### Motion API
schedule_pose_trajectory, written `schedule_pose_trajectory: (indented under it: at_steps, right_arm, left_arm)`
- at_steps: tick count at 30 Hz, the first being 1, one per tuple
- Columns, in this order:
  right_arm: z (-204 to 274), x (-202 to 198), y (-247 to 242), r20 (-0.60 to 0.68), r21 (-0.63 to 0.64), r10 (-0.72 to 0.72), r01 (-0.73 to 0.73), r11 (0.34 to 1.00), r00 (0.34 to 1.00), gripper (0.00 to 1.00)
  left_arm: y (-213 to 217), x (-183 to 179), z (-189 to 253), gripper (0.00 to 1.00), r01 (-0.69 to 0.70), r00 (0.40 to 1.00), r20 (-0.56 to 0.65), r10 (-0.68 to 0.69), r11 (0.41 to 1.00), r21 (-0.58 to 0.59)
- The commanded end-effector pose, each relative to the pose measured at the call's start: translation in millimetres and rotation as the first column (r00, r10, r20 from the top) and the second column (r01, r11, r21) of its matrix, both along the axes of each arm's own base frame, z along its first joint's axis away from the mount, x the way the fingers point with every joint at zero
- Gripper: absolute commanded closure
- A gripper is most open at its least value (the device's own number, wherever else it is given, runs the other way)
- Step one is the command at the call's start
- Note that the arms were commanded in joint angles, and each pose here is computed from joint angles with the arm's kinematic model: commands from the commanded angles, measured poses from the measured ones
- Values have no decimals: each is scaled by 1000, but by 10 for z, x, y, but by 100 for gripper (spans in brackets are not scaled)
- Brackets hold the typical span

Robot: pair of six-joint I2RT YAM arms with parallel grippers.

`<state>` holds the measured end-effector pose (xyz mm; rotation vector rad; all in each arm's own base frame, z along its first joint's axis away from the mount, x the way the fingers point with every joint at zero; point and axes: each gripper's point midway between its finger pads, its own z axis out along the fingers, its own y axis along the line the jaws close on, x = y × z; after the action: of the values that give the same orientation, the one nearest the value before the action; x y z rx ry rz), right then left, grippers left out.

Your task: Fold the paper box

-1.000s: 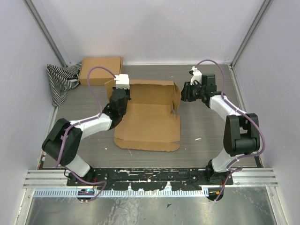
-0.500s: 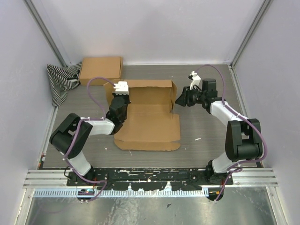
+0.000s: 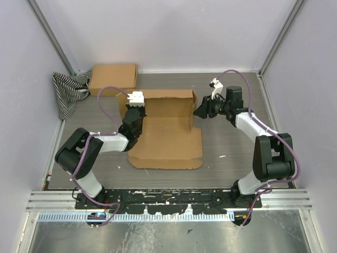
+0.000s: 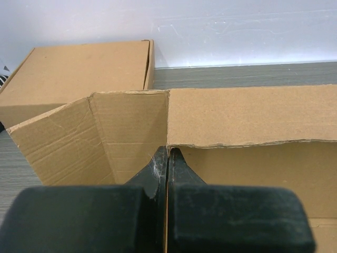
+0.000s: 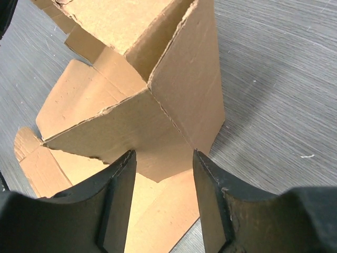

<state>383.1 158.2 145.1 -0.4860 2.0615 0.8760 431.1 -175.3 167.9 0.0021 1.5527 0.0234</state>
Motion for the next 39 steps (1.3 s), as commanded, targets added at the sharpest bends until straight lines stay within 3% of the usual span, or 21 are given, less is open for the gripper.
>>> schedule_pose_trajectory:
  at_steps: [1,24,33,39]
  right_arm:
    - [228,170,91,123,-26,10,-7,1000,992,47]
    - [49,573,407,241,-123,-53,84,989,969,53]
    - [61,627,418,293,-73,-89,115,991,952,46]
    - [-44,693,454,273,-75,-106,131,989,956,69]
  left_arm:
    - [-3,11,103,100,-1,1000,2,1,1000,-15]
    - [-74,38,225,100,25,999,-41,-25,1000,5]
    - [-99,33,234,100,36,998,-47,-36,999,0]
    - [-150,42,267,100,56,997,-50,-56,998,-5]
